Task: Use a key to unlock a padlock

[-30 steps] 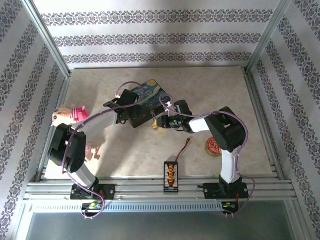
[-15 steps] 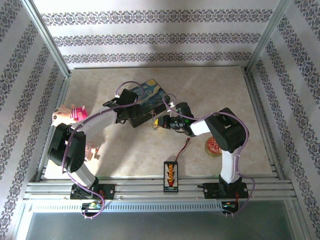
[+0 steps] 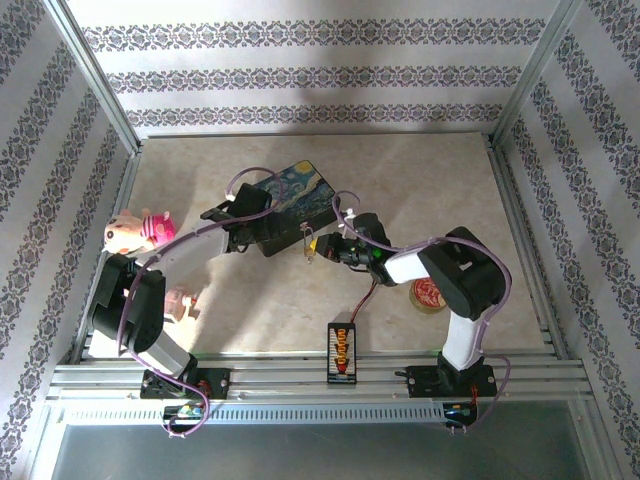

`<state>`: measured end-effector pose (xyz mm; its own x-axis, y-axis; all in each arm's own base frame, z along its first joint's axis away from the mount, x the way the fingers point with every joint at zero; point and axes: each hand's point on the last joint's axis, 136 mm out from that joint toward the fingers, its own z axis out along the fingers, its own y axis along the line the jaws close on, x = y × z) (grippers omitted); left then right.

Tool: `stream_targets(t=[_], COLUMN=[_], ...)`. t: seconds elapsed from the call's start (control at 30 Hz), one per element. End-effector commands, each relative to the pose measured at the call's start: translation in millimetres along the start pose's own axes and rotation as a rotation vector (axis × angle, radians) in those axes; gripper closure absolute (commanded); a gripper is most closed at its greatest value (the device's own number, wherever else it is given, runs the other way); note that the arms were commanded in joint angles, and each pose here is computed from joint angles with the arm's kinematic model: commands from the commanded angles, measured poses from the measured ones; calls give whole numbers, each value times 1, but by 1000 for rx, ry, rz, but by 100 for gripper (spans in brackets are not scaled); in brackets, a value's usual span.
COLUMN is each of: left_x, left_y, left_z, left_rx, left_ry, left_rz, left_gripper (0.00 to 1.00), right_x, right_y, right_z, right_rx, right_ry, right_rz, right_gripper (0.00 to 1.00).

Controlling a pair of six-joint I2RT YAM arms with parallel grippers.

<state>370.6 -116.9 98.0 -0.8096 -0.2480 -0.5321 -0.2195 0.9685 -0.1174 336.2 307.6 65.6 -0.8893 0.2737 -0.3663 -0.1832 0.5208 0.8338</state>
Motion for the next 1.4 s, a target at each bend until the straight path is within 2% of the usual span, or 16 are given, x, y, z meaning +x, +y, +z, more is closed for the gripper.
stream_targets(t=[0.0,0.23,0.43,0.6,0.73,0.93,1.37], left_x=[23,22,20,16,21,32,19], left_y=[33,33,18,8,12,13,0], left_z=[0,0,-8,-21,-19,-9,-8], left_rx=[-112,-112,-24,55,29,18,44], left_ry=[74,69,62,13,23,52,19], left_rz=[30,25,-5,-22,5,16,15], left_gripper=[1,1,1,1,1,1,1], right_x=[-6,28,41,41,38,40,26], right_y=[21,26,14,12,10,-8,-12], right_z=[-7,-10,-13,-9,-3,-2,-8], right_rx=[-32,-16,-9,-11,7,116,247], right_ry=[-90,-82,-79,-80,-66,-55,-101], right_rz=[-4,15,39,54,73,40,-52], right_gripper=[100,100,100,100,100,99,100])
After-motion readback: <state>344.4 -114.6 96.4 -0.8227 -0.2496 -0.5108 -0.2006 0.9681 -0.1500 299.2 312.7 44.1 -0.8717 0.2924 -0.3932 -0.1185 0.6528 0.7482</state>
